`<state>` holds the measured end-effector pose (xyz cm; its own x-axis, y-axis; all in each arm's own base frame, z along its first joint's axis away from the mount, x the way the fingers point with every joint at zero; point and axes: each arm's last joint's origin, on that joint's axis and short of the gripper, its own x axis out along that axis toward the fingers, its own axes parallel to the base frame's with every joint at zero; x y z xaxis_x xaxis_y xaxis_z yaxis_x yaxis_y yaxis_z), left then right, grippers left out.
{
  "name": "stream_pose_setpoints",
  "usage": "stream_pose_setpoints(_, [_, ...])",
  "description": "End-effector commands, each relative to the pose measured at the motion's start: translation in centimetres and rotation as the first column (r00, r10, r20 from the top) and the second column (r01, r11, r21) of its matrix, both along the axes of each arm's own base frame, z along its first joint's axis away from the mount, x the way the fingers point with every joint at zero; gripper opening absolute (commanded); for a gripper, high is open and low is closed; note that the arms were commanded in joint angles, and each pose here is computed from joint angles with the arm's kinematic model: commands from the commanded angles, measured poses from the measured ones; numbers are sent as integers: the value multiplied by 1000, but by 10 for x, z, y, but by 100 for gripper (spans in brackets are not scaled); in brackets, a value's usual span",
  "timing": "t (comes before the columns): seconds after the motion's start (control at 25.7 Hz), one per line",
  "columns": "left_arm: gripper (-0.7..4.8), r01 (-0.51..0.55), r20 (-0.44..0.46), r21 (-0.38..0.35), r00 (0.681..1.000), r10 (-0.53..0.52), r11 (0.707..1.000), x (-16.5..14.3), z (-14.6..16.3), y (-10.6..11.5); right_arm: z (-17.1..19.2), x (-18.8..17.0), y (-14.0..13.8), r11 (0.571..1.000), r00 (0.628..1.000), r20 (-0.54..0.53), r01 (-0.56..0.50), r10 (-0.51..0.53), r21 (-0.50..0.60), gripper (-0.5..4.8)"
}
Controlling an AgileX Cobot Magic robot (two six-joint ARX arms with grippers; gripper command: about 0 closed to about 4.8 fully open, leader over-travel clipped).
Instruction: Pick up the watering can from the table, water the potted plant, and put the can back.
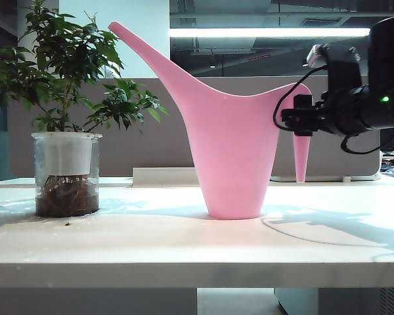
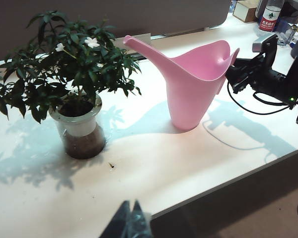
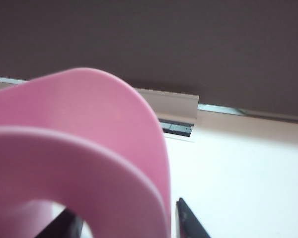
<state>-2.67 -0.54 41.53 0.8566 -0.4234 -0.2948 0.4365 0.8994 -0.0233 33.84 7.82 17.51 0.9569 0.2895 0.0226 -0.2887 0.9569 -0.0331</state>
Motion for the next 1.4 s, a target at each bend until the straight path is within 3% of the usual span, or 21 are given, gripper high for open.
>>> stream_pose_setpoints(0.04, [-5,3,10,1,1000,-3,1000,0,1,0,0,10,3,1000,1000,9,-9,9,-5,253])
stream_pose_setpoints(0.16, [-5,3,10,1,1000,-3,1000,0,1,0,-1,18,5,1000,1000,12,-10,10,-5,237])
stream_pose_setpoints(0.19, [-5,3,10,1,1000,-3,1000,0,1,0,0,19,5,1000,1000,15,-10,10,-4,190])
stream_pose_setpoints(0.23, [-5,3,10,1,1000,-3,1000,0,1,0,1,19,5,1000,1000,22,-10,10,-2,79])
stream_pose_setpoints(0.27, [-5,3,10,1,1000,-3,1000,0,1,0,3,19,5,1000,1000,30,-9,9,-1,27])
stream_pose_setpoints(0.35, [-5,3,10,1,1000,-3,1000,0,1,0,6,19,5,1000,999,42,-9,9,2,-4])
stream_pose_setpoints(0.58, [-5,3,10,1,1000,-3,1000,0,1,0,37,14,3,1000,990,137,9,-8,-7,-3])
stream_pose_setpoints(0.74, [-5,3,10,1,1000,-3,1000,0,1,0,95,9,0,998,969,240,58,-61,20,-3])
stream_pose_setpoints(0.78, [-5,3,10,1,1000,-3,1000,0,1,0,125,6,-1,998,956,285,65,-66,13,-3])
stream_pose_setpoints(1.05, [-5,3,10,1,1000,-3,1000,0,1,0,215,4,1,974,928,367,136,-61,-183,-3])
stream_pose_setpoints(1.24, [-5,3,10,1,1000,-3,1000,0,1,0,273,-1,2,918,913,399,229,-86,-324,-3])
stream_pose_setpoints(1.4, [-5,3,10,1,1000,-3,1000,0,1,0,295,-7,9,831,879,467,333,-101,-446,-3])
